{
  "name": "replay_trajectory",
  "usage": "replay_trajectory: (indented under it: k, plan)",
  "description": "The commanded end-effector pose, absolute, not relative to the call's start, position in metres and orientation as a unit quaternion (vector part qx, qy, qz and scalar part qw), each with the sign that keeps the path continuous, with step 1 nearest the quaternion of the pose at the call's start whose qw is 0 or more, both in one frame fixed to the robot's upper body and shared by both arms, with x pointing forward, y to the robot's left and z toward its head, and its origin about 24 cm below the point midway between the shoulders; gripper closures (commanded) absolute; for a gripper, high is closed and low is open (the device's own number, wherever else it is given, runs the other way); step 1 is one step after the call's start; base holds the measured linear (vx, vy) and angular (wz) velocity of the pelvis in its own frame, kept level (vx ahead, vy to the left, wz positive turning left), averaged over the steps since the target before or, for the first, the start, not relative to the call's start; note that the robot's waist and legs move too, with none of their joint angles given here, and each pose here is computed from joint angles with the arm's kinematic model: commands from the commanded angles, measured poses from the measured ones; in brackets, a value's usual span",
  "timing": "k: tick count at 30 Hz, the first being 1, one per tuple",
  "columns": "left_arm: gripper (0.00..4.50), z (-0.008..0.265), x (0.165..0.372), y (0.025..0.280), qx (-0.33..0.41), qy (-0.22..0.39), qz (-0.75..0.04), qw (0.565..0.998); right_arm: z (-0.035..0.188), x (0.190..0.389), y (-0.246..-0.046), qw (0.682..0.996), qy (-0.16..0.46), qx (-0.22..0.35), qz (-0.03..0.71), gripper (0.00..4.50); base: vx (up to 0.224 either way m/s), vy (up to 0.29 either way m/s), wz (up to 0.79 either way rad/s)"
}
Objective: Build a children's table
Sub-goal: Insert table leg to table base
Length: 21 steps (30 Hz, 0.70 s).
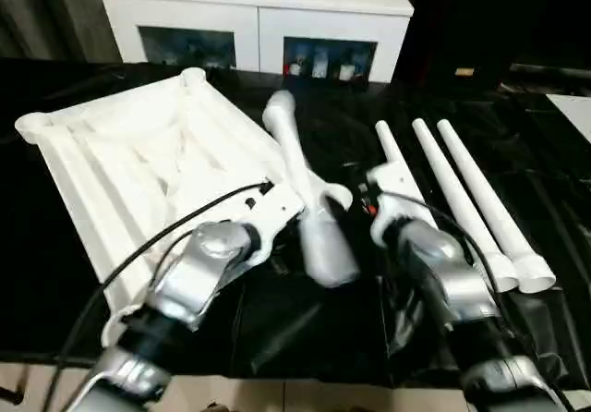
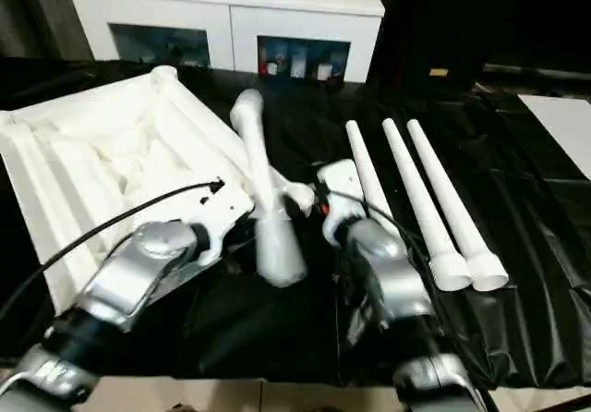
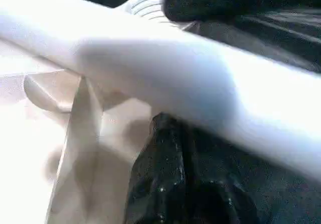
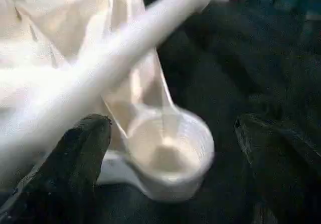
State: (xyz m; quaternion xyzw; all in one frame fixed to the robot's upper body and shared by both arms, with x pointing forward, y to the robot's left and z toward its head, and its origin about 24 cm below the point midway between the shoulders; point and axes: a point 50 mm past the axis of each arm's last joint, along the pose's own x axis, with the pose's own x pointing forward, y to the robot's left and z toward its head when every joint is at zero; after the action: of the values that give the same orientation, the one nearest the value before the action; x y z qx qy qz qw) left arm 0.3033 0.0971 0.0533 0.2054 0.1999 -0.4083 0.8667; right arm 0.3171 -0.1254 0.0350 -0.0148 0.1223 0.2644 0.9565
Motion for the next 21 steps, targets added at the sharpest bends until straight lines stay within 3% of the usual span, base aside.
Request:
replay_trajectory:
  k: [1,10,15,21]
  plan:
    - [4.50,0.042,0.296,0.098,0.210,0.229,-0.423,0.851,0.038,0.316,-0.129,0.958,0.118,-0.012,0.262,0.13,0.000,0.000,0.00]
    - [4.50,0.041,0.291,0.102,0.241,0.224,-0.447,0.832,0.042,0.315,-0.137,0.960,0.117,-0.024,0.252,0.13,0.000,0.000,0.00]
    - [4.50,0.041,0.284,0.107,0.292,0.211,-0.486,0.796,0.051,0.320,-0.147,0.963,0.106,-0.054,0.240,0.13,0.000,0.000,0.00]
    - [4.50,0.043,0.274,0.119,0.327,0.198,-0.527,0.759,0.066,0.325,-0.156,0.967,0.104,-0.040,0.231,0.05,0.000,0.000,0.00]
